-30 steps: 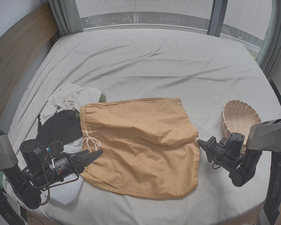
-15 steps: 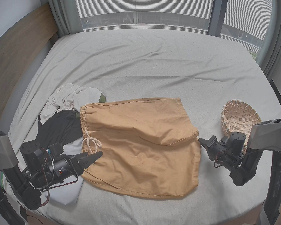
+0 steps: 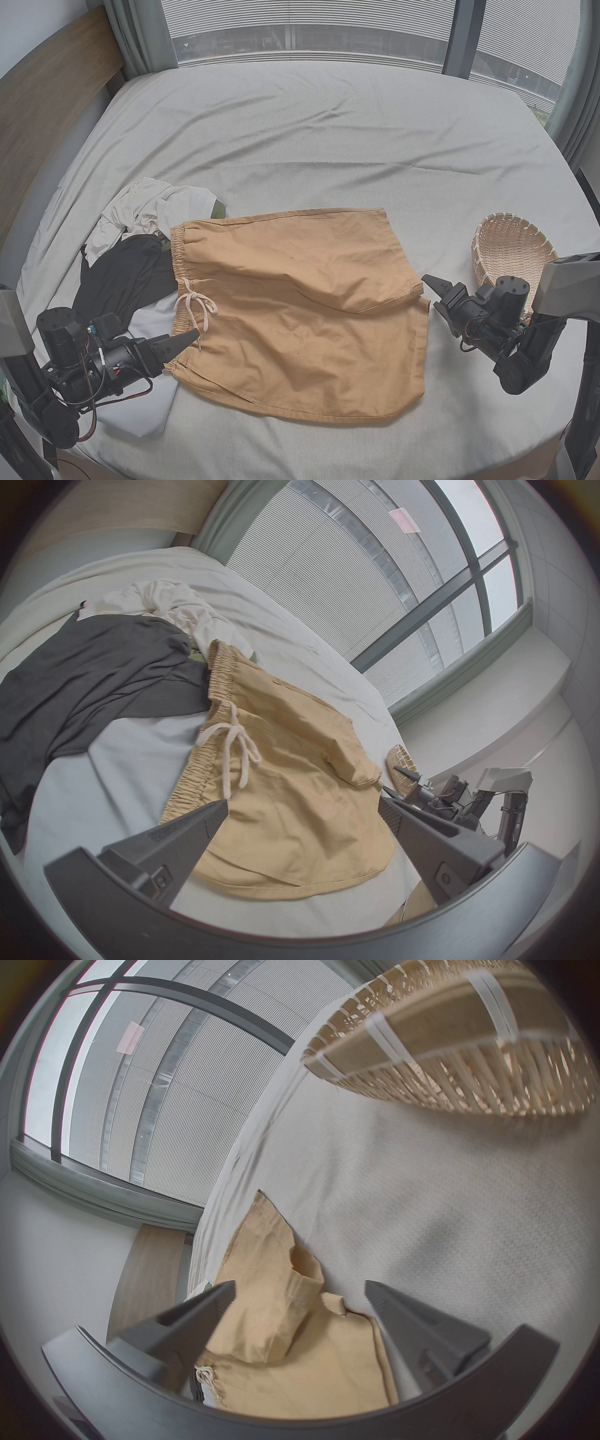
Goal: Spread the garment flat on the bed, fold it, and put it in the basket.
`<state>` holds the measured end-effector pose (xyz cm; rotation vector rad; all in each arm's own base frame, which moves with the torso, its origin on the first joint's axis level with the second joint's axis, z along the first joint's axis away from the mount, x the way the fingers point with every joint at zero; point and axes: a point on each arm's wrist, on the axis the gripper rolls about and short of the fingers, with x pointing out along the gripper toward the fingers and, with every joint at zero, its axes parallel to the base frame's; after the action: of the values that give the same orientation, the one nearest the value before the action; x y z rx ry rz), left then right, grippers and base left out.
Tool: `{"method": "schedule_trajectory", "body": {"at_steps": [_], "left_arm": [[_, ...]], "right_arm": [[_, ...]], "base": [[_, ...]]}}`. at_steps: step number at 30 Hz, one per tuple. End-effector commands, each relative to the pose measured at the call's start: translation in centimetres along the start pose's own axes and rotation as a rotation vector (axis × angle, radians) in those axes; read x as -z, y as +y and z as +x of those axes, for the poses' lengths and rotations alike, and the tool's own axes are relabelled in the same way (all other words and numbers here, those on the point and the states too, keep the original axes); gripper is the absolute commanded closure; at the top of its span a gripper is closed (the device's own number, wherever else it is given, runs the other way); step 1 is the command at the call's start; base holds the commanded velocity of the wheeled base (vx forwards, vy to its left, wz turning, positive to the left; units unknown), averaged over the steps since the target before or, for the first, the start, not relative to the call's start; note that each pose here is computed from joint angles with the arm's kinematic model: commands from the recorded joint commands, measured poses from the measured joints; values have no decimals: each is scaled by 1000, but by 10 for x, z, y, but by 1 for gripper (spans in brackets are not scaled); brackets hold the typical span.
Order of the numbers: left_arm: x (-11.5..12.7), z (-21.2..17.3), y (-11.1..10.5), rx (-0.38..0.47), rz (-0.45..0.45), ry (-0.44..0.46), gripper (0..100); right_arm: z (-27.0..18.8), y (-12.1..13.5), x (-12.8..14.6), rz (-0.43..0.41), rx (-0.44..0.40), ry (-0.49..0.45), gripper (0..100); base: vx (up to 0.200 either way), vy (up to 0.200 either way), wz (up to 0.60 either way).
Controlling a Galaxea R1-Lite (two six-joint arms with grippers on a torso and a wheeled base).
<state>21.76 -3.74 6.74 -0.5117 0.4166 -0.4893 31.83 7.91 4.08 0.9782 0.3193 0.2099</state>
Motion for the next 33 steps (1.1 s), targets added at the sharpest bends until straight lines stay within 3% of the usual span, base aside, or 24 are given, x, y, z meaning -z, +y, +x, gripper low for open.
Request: {"method": "schedule_trajectory", "body": {"at_steps": [1,7,13,22,33], "left_arm": [[4,-10,14,-70,-18,10,0],[12,-15,33,-157,-40,47,0],[26,-9,49,-205,-94,117,0],[34,4,56,-203,-109,160,0],[32,17,65,-197,-106,146,0]], "right_arm": [[-23,24,-7,-11,-50,-23,0],[-54,51,2,-84,-115,7,0],[-66,61,5,-92,-142,8,0],[-66,61,5,-92,-143,11,0],[-65,61,6,-92,-141,12,0]], "base": [[0,0,0],[0,0,0],[0,0,0],[0,0,0],[0,0,0]]}}
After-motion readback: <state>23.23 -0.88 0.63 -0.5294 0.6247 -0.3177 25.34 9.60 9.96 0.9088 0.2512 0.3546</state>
